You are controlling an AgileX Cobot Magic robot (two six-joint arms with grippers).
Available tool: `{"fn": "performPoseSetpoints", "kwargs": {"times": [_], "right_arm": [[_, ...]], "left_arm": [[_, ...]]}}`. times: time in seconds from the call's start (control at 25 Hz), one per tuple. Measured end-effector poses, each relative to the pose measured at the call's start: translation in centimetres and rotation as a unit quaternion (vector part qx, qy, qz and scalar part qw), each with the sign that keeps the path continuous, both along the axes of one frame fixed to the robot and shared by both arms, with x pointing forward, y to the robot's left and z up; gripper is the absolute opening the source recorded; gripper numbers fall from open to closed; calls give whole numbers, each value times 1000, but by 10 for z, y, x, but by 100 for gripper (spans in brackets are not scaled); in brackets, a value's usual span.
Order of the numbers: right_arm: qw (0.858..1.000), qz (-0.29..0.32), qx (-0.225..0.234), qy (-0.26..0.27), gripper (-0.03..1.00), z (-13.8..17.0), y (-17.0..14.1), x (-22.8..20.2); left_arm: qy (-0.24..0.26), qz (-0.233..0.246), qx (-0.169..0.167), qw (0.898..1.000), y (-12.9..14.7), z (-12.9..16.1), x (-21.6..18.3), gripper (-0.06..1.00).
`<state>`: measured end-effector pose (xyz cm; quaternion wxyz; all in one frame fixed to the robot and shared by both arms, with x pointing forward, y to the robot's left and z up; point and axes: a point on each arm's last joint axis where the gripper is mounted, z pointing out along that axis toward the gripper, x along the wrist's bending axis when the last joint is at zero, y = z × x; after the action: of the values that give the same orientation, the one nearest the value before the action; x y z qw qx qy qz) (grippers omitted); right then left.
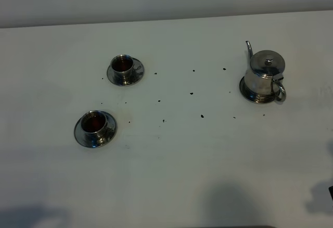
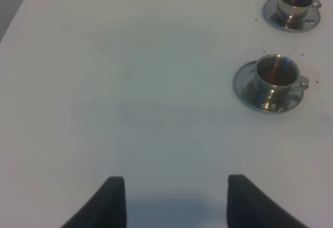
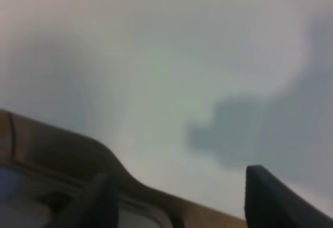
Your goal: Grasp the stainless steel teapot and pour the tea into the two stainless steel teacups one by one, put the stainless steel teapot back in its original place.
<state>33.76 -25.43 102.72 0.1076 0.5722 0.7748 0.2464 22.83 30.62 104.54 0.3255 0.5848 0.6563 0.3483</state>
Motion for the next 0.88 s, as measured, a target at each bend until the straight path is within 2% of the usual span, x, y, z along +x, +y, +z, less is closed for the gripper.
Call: {"fn": "performPoseSetpoints", "kwargs": {"times": [0.12,0.24,0.48,0.76,0.88], "right_arm": [[1000,2,11,-13,51,6,-4,-14],[1000,12,-5,-4,51,7,-10,-27],[998,13,-51,-43,51,7,-21,-34],[998,14,-47,-41,51,6,-21,-35],[998,-14,-45,-44,51,7,-24,-35]], "left_arm": [[0,0,0,1000,0,0,0,47],[0,0,0,1000,0,0,0,47],[0,0,0,1000,0,0,0,47],[0,0,0,1000,0,0,0,47],[0,0,0,1000,0,0,0,47]]}}
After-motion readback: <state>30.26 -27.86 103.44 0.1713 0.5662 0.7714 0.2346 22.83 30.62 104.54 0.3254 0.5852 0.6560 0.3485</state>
